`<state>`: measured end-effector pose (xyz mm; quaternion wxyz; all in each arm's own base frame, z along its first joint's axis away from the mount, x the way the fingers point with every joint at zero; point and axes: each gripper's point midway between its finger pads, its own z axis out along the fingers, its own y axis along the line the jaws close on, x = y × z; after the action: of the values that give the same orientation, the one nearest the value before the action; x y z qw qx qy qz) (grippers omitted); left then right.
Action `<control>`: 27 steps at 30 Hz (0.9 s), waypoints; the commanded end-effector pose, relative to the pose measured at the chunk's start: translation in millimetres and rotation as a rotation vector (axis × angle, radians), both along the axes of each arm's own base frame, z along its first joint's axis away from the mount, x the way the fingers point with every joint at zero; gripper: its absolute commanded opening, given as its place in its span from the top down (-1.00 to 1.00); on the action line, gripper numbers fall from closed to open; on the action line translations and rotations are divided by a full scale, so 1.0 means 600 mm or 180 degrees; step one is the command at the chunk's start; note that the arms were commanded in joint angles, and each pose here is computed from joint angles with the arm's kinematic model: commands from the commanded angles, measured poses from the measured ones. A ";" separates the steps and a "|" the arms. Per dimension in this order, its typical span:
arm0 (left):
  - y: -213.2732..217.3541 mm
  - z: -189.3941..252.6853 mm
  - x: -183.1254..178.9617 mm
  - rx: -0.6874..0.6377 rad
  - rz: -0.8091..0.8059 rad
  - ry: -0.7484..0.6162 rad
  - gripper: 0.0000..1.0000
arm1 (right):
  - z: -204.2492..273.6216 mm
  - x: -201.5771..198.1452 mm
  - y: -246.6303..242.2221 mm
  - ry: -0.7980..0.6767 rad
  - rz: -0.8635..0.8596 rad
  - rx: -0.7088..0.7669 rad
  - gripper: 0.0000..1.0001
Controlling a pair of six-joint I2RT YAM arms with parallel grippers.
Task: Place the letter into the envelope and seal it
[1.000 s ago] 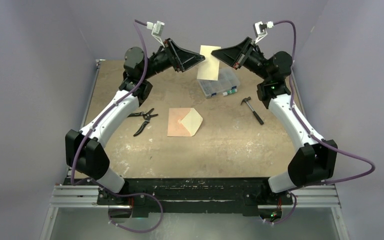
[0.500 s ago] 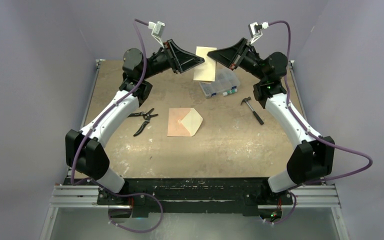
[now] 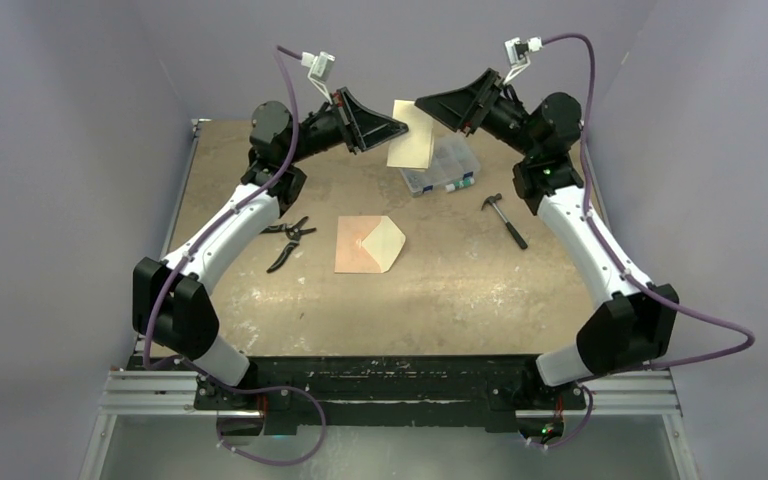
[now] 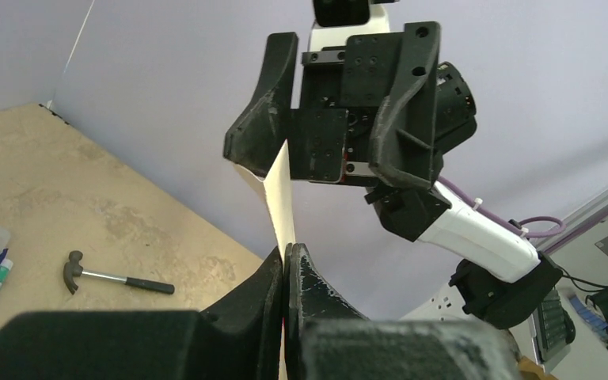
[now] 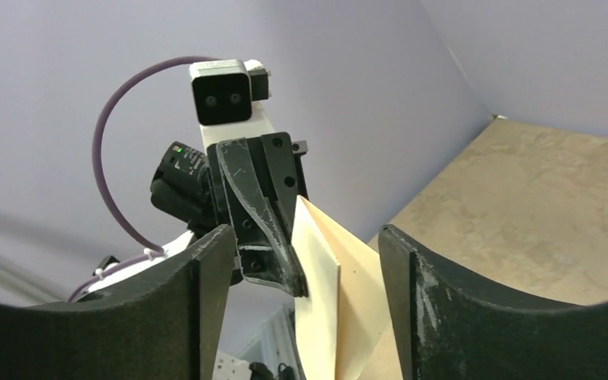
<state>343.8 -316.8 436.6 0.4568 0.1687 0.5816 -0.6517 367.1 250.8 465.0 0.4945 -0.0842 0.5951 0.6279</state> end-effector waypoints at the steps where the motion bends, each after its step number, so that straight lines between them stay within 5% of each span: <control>1: 0.008 0.051 -0.014 -0.0087 0.0050 -0.0326 1.00 | 0.042 -0.022 -0.030 -0.0306 -0.0415 -0.0074 -0.43; 4: 0.009 0.064 -0.013 -0.0147 0.0068 -0.0322 1.00 | 0.038 -0.013 -0.048 -0.0294 -0.0702 -0.0067 -0.55; 19: 0.020 0.122 -0.030 -0.0557 -0.0013 -0.0257 1.00 | 0.013 -0.044 -0.031 -0.0230 -0.0327 0.0029 -0.64; 27: 0.020 0.128 -0.032 -0.0655 -0.0083 -0.0171 1.00 | 0.025 -0.092 -0.015 -0.0328 0.0286 0.0428 0.03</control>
<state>337.4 -310.8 480.7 0.4611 0.1348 0.5379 -0.6928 338.1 236.9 462.1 0.5190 -0.0677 0.5720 0.6315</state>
